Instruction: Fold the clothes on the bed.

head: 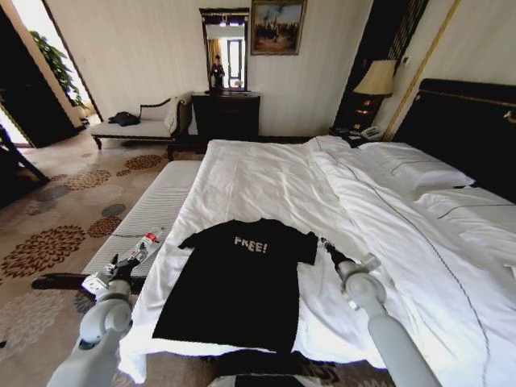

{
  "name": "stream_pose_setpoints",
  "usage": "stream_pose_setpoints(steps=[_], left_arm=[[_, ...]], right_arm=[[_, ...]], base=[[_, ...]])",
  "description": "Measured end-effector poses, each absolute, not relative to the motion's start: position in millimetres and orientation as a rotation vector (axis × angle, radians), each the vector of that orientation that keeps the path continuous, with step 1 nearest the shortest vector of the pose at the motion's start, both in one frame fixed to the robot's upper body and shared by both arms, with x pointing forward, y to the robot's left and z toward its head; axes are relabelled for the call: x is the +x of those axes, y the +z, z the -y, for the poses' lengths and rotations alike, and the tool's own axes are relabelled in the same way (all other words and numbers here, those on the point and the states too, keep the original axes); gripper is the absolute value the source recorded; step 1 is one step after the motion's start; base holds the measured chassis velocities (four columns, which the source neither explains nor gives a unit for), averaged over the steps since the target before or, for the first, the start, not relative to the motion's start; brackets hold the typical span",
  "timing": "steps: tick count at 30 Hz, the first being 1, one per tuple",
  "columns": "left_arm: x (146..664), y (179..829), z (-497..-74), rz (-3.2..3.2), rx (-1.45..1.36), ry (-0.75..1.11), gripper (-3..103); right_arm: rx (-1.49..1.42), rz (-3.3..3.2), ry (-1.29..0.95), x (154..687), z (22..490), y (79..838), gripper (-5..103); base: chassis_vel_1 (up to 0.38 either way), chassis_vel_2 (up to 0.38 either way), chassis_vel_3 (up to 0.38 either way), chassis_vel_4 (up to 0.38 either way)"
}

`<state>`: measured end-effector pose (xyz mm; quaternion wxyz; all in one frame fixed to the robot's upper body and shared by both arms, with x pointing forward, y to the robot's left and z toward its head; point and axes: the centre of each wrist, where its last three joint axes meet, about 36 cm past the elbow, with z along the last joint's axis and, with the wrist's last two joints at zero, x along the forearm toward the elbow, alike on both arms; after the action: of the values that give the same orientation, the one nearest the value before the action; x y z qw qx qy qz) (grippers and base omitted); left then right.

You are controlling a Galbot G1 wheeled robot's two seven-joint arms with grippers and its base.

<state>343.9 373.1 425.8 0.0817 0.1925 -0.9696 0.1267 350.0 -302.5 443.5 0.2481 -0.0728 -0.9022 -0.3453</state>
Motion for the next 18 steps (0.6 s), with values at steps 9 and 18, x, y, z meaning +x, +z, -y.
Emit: stream_pose_setpoints(steps=[9,18], left_arm=[[346,428,-374,2.905,0.57,0.383,100],[342,431,-379,2.906,0.576,0.371,100]], right_arm=[[-0.085,2.159,-0.888,270,235,459,74],[-0.118,2.132,-0.858,274,220,424,100]], base=[[0.0,0.0,0.0,0.0],[0.0,0.0,0.0,0.0]])
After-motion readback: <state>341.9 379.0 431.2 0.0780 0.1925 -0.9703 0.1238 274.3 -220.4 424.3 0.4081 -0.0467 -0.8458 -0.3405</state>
